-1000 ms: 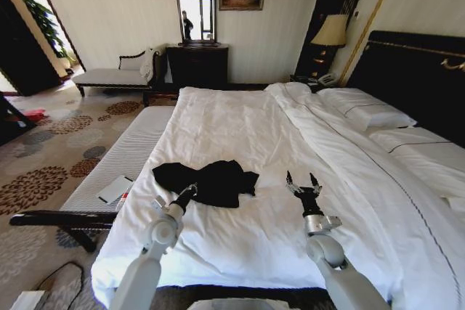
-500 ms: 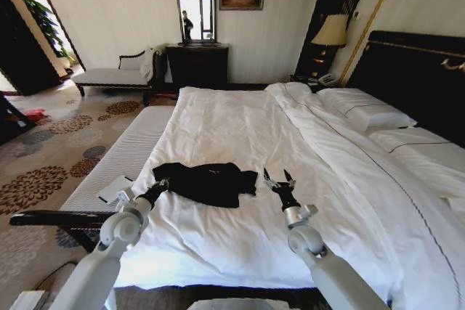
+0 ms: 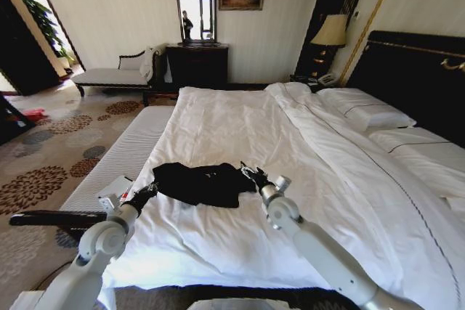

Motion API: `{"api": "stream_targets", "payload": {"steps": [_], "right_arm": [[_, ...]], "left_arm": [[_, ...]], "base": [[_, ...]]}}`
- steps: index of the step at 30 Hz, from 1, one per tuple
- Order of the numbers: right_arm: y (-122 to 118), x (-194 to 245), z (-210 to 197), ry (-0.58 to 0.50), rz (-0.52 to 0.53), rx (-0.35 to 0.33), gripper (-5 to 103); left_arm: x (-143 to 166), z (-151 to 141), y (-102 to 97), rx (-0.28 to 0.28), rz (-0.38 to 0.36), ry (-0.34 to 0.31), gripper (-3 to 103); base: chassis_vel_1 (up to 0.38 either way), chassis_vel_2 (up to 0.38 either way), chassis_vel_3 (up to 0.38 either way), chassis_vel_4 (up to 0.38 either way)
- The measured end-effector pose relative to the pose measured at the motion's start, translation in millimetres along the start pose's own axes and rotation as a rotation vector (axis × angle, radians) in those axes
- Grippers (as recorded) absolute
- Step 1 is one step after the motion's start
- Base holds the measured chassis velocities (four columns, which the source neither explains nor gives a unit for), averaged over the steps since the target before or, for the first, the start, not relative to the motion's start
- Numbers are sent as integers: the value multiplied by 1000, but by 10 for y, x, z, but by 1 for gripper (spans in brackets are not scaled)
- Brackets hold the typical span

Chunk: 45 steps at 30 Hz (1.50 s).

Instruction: Fold the clothes on the bed.

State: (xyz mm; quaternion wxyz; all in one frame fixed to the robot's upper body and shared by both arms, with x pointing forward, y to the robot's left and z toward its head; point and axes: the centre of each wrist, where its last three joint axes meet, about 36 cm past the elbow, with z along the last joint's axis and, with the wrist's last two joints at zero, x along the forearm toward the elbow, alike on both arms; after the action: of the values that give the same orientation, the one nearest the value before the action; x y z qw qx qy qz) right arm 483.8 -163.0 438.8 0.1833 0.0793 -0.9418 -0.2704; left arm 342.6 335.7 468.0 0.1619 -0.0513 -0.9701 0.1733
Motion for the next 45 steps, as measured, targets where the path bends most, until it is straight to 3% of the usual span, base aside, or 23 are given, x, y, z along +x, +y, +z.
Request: {"api": "stream_targets", "payload": {"steps": [6,9,12,19,30,32,34,35,38,40,43,45], "right_arm": [[262,-329,-105,112,4,-70,100],[567,-462,-260,209,26,-180,100],[721,-510,-326,267,52,-222,100],[871,-754,-374,378,134,-223,100],[819,-1017,-457,367,184,-229,100],[804,-1040,-474,341,184,-207,100],[762,-1045,-477,276,173,-125,100],[762,-1045,-477,276,173,-125,100],[612,-987,-434,189,63,48,100],[562,-981,-427,177,25,73,100],[147,-1013,-393,91,-227,178,100],[64,-1038,-393,80,-284,210,100]], "left_arm": [[30,37,-43,-1,-6,-3,0],[40,73,-71,1,-8,-2,0],[41,94,-80,2,-10,-2,0],[43,101,-109,-3,-11,-14,0],[69,104,-155,-27,-7,-31,0],[72,106,-167,-30,-5,-33,0],[76,103,-177,-30,-3,-36,0],[76,103,-177,-30,-3,-36,0],[76,102,-184,-31,-2,-37,0],[76,104,-186,-32,-2,-37,0],[79,110,-197,-32,-2,-40,0],[81,110,-201,-32,-2,-41,0]], "base": [[0,0,0,0],[0,0,0,0],[0,0,0,0],[0,0,0,0],[0,0,0,0],[0,0,0,0],[0,0,0,0],[0,0,0,0],[0,0,0,0],[0,0,0,0],[0,0,0,0],[0,0,0,0]]}}
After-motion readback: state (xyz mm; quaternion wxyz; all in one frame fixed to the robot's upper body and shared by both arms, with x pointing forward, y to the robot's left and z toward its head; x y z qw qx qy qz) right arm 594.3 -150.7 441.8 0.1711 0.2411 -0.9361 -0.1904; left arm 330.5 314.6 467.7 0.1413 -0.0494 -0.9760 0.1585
